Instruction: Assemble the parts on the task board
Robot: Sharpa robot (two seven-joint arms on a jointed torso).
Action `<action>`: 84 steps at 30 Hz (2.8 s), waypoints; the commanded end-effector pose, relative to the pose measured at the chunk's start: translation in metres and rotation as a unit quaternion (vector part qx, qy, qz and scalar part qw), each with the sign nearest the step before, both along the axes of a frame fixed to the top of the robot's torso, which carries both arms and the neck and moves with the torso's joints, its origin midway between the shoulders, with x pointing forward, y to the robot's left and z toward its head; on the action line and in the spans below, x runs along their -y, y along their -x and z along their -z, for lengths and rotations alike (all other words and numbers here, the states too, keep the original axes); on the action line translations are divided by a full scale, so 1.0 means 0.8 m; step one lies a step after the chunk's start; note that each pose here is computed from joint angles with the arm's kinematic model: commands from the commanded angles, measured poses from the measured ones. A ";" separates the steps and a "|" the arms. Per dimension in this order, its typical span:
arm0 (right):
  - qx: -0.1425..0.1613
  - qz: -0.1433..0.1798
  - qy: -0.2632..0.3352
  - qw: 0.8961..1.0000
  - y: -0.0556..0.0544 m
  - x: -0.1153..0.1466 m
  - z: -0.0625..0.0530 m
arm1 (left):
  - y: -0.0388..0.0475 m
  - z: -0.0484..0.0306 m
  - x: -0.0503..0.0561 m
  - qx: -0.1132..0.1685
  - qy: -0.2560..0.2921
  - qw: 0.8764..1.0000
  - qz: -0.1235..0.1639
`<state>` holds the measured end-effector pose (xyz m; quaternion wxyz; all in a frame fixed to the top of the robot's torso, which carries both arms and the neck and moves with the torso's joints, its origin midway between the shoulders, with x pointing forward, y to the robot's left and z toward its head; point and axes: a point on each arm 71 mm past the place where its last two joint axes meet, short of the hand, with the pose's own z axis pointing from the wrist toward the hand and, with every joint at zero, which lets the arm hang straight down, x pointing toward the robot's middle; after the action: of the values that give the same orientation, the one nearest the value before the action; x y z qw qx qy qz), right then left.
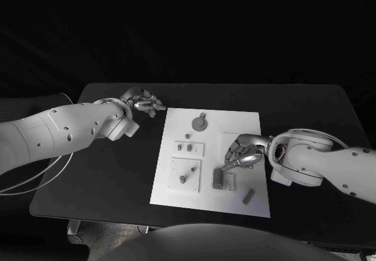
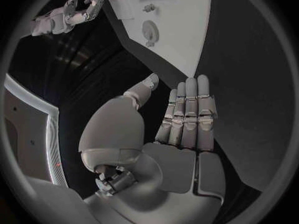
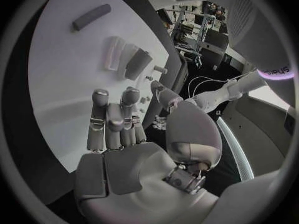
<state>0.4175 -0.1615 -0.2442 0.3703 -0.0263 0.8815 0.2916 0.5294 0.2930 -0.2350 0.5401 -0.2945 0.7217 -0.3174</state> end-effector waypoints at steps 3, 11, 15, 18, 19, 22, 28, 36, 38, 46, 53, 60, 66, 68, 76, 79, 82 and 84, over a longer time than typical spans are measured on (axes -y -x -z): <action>0.089 -0.101 -0.025 0.991 0.011 -0.018 -0.014 | 0.000 -0.0004 0.003 0.000 0.001 1.000 0.008; 0.139 -0.153 -0.010 0.978 0.027 -0.025 -0.004 | 0.000 -0.0001 0.004 -0.001 0.002 1.000 0.009; 0.150 -0.164 -0.008 0.975 0.032 -0.029 0.005 | 0.000 0.0000 0.004 -0.001 0.002 1.000 0.010; 0.156 -0.170 -0.007 0.973 0.035 -0.032 0.008 | 0.000 0.0001 0.004 -0.001 0.001 1.000 0.010; 0.158 -0.172 -0.007 0.972 0.036 -0.034 0.009 | 0.001 0.0001 0.004 -0.001 0.001 1.000 0.010; 0.160 -0.176 -0.008 0.971 0.038 -0.036 0.013 | 0.001 0.0003 0.004 -0.002 0.001 1.000 0.010; 0.158 -0.184 -0.005 0.970 0.043 -0.041 0.020 | 0.001 0.0005 0.004 -0.002 0.001 1.000 0.011; 0.160 -0.193 0.007 0.968 0.044 -0.043 0.030 | 0.001 0.0008 0.003 -0.003 0.001 1.000 0.011; 0.163 -0.193 0.010 0.967 0.044 -0.043 0.031 | 0.001 0.0008 0.003 -0.004 0.001 1.000 0.011; 0.174 -0.199 0.025 0.964 0.041 -0.042 0.033 | 0.001 0.0010 0.002 -0.004 0.001 1.000 0.010; 0.172 -0.202 0.031 0.964 0.040 -0.043 0.035 | 0.001 0.0010 0.002 -0.004 0.000 1.000 0.009; 0.176 -0.207 0.042 0.961 0.040 -0.044 0.037 | 0.001 0.0011 0.002 -0.005 0.001 1.000 0.010; 0.179 -0.208 0.048 0.960 0.039 -0.043 0.038 | 0.001 0.0012 0.001 -0.005 0.001 1.000 0.009; 0.181 -0.210 0.051 0.959 0.039 -0.044 0.039 | 0.001 0.0012 0.001 -0.005 0.000 1.000 0.009; 0.158 -0.209 0.053 0.964 0.039 -0.041 0.043 | 0.001 0.0013 0.000 -0.005 -0.001 1.000 0.008; 0.148 -0.196 0.037 0.969 0.038 -0.040 0.043 | 0.001 0.0013 0.001 -0.005 -0.001 1.000 0.008; 0.133 -0.186 0.020 0.973 0.038 -0.039 0.042 | 0.001 0.0014 0.001 -0.005 -0.001 1.000 0.009; 0.129 -0.184 0.016 0.974 0.038 -0.038 0.042 | 0.001 0.0014 0.001 -0.005 -0.001 1.000 0.008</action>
<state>0.3884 -0.1298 -0.2748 0.4367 -0.2508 0.8006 0.3246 0.5284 0.2944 -0.2363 0.5368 -0.2939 0.7251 -0.3156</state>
